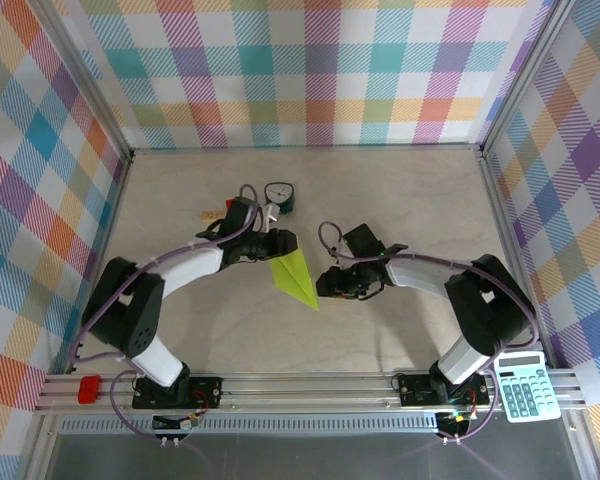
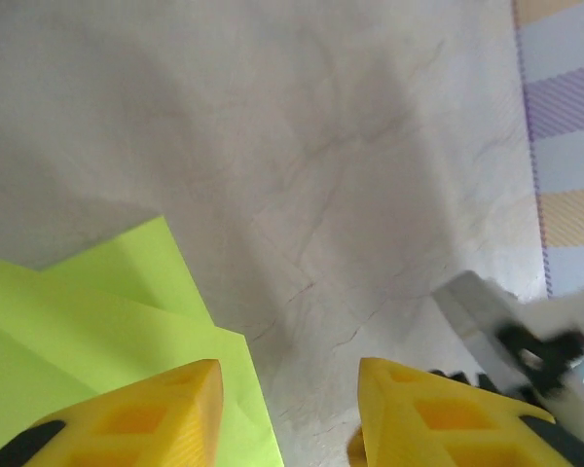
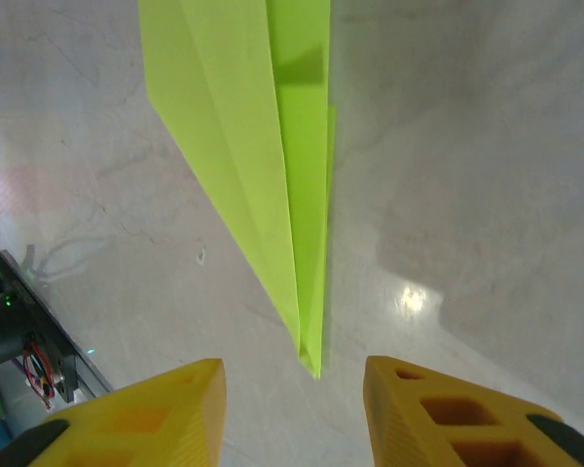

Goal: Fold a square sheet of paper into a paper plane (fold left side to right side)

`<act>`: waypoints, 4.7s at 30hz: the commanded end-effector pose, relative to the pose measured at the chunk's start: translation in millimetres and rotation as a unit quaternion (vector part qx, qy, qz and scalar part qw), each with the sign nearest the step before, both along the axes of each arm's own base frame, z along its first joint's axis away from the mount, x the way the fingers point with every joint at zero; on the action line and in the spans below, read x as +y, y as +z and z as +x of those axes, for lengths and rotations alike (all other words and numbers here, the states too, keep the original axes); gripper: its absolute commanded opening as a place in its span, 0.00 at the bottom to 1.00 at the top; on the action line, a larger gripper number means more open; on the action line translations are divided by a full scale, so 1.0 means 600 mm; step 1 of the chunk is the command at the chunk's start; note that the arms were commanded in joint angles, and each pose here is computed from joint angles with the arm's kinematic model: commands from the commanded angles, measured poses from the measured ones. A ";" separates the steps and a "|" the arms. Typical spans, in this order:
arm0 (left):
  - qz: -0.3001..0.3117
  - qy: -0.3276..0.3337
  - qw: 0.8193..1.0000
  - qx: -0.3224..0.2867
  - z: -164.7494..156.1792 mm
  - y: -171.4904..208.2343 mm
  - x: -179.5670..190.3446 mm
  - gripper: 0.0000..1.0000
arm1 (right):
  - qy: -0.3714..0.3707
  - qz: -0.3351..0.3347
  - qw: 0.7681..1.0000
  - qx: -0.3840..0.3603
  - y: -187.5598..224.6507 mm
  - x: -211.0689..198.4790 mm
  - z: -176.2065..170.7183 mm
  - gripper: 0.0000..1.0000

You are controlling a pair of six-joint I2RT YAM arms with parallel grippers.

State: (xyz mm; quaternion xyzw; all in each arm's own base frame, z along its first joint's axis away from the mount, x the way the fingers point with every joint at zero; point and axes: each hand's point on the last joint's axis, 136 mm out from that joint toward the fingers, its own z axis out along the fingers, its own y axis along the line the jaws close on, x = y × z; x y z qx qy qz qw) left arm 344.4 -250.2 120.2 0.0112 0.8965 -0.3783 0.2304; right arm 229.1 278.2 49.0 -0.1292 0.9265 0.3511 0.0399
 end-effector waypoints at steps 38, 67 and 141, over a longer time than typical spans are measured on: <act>-0.277 -0.024 0.947 -0.161 -0.056 0.189 0.040 0.60 | 0.037 0.255 0.950 -0.175 0.210 0.030 0.056 0.00; -0.277 -0.085 0.944 -0.157 -0.058 0.206 -0.047 0.06 | 0.000 0.293 0.938 -0.184 0.271 0.005 0.053 0.41; 0.100 0.260 0.914 -0.294 -0.138 0.200 0.281 0.73 | 0.060 -0.593 0.765 -0.244 0.078 -0.115 0.125 0.00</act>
